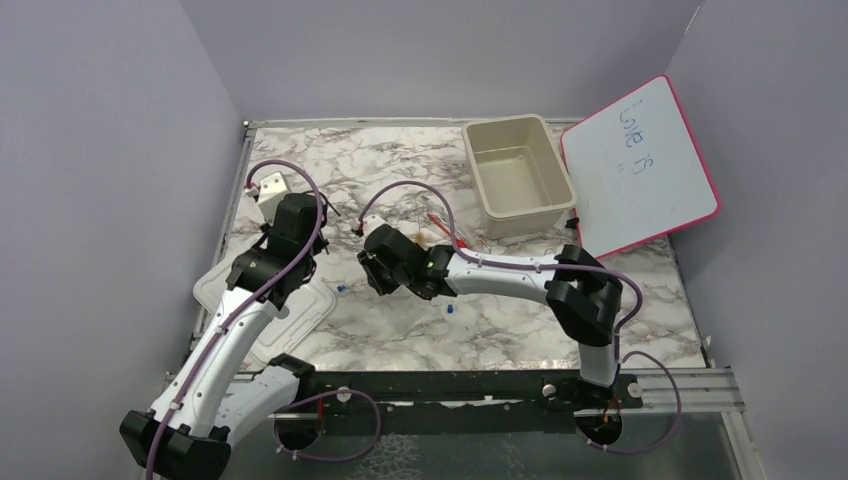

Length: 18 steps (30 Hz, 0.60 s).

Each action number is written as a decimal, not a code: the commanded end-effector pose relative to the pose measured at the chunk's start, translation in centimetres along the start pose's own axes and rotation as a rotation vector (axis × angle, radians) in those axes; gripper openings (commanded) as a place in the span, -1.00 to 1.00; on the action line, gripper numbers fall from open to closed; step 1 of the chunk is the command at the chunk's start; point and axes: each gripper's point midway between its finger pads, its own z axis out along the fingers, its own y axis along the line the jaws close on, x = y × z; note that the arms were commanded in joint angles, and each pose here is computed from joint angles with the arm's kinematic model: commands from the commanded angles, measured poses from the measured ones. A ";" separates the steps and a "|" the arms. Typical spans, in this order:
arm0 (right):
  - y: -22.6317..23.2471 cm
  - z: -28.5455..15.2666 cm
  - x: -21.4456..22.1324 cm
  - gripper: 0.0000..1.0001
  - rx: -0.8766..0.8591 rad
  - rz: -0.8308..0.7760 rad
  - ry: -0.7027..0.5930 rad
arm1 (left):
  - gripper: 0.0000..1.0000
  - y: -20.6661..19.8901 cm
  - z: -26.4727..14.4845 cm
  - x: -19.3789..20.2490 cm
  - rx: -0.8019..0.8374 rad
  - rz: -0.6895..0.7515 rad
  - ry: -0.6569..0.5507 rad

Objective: Organize the chemistry lab equipment

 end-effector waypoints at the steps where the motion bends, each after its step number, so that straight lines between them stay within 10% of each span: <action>1: -0.6 0.6 -0.6 -0.48 0.091 -0.069 -0.028 | -0.57 0.4 -0.7 -1.6 -0.014 -0.008 -0.044; 18: 1.6 0.5 0.5 -0.46 0.086 -0.227 -0.090 | -0.54 0.6 -0.7 -1.8 -0.026 -0.006 -0.052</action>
